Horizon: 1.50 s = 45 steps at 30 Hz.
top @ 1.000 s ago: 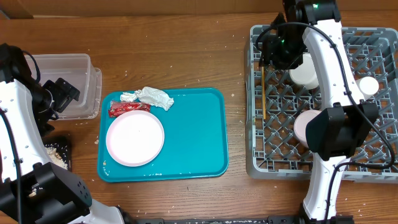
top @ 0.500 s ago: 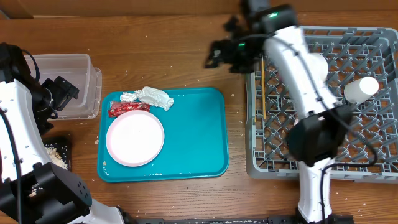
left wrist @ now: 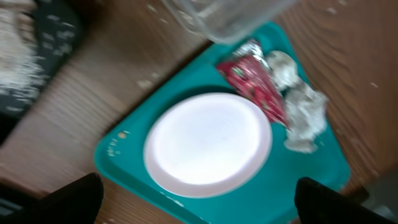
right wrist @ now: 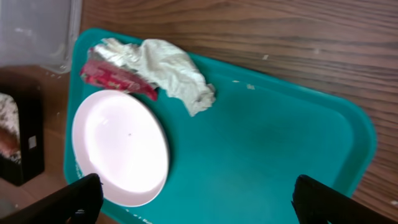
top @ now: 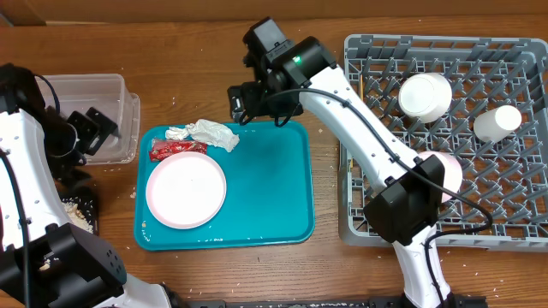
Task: Sort waste into correct bins and load items into the dishwasher
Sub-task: 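Move the left gripper over the white tissue on the teal tray, then grasp the crumpled white tissue with the left gripper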
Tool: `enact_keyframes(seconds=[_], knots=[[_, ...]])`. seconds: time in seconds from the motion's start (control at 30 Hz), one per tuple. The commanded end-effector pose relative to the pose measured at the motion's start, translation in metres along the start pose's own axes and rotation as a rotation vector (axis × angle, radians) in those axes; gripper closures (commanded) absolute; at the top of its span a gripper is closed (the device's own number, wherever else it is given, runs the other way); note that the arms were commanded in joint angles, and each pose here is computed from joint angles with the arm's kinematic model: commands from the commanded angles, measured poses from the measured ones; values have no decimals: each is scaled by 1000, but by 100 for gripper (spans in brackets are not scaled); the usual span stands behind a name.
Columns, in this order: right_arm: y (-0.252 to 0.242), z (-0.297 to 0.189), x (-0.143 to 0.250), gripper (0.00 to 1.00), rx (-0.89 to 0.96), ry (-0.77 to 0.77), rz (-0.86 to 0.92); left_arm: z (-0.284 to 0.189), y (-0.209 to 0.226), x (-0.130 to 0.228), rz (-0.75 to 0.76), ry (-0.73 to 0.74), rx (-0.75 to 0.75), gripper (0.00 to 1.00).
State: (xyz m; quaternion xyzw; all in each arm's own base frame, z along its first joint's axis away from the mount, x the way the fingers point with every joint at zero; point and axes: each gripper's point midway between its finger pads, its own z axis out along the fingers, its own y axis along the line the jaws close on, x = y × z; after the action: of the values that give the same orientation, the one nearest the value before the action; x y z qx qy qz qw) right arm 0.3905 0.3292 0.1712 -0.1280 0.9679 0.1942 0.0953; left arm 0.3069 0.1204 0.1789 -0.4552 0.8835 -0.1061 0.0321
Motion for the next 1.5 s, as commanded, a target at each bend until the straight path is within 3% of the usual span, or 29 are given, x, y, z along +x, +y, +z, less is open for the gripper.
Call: enact_keyframes(seconds=[0.0, 0.2, 0.37, 0.63, 0.77, 0.9, 1.23, 1.3, 1.4, 1.47], knots=[[-37, -5, -17, 0, 51, -32, 87, -1, -51, 28, 186, 118, 239, 0], [-96, -39, -52, 0, 51, -130, 204, 11, -82, 52, 447, 96, 193, 0], [-139, -109, -85, 0, -15, -293, 301, 21, -111, 62, 598, 11, 137, 0], [-238, -180, -93, 0, 45, -451, 477, 35, -171, 77, 833, -204, 67, 0], [-276, -193, -84, 0, 73, -467, 549, 55, -182, 75, 908, -281, -58, 0], [-300, -203, -77, 0, 92, -479, 598, 88, -180, 82, 972, -215, -133, 0], [-312, -208, -74, 0, 100, -489, 619, 151, -166, 60, 991, -174, -309, 1], [-312, -208, -74, 0, 100, -489, 619, 164, -160, 61, 1005, -137, -337, 7], [-312, -208, -74, 0, 100, -488, 619, 178, -148, 63, 1007, -86, -384, 27], [-312, -208, -74, 0, 100, -489, 619, 181, -146, 63, 1006, -78, -390, 28]])
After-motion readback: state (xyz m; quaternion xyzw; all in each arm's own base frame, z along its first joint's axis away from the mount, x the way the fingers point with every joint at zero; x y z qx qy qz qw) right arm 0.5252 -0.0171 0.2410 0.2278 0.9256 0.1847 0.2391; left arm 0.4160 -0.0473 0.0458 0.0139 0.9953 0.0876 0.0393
